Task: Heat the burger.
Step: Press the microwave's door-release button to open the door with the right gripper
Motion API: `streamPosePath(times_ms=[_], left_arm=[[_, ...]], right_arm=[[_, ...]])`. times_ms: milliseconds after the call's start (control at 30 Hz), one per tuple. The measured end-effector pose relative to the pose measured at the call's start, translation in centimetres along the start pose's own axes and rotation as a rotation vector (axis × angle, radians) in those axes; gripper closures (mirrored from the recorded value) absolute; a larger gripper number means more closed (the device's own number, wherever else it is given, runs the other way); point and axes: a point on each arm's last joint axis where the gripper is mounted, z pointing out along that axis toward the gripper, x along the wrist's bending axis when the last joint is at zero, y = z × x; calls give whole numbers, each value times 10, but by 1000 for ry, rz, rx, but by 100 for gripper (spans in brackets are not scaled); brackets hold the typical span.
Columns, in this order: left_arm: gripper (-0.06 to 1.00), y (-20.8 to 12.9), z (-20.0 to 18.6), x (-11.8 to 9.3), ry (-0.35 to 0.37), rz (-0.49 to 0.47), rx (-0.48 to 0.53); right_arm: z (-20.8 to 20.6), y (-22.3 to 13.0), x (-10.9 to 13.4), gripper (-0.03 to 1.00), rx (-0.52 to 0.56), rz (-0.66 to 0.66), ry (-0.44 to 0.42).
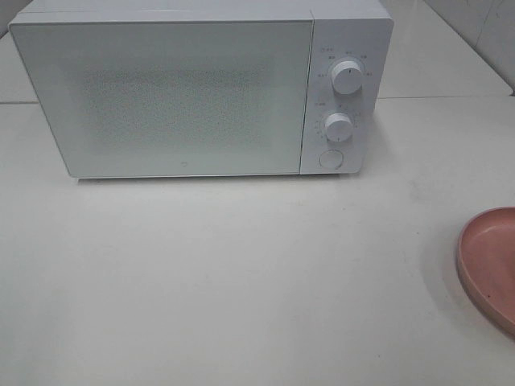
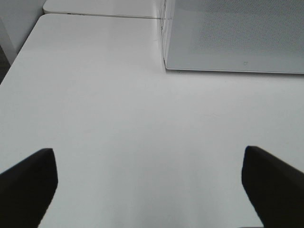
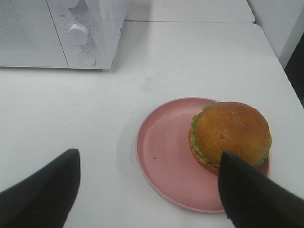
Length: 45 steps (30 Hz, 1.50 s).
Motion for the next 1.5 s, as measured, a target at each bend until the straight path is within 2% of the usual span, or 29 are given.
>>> streamPosePath(times_ms=[633,800,1100,1500], left_arm=[[-3,0,0,0,0,0,0],[-3,0,0,0,0,0,0],[-3,0,0,0,0,0,0],[-3,0,0,0,0,0,0]], right_arm=[[0,0,0,20,-2,0,0],[-6,12,0,20,-29,0,1],[17,36,3,20,35,5,8],[52,64,4,20,15,5,9]])
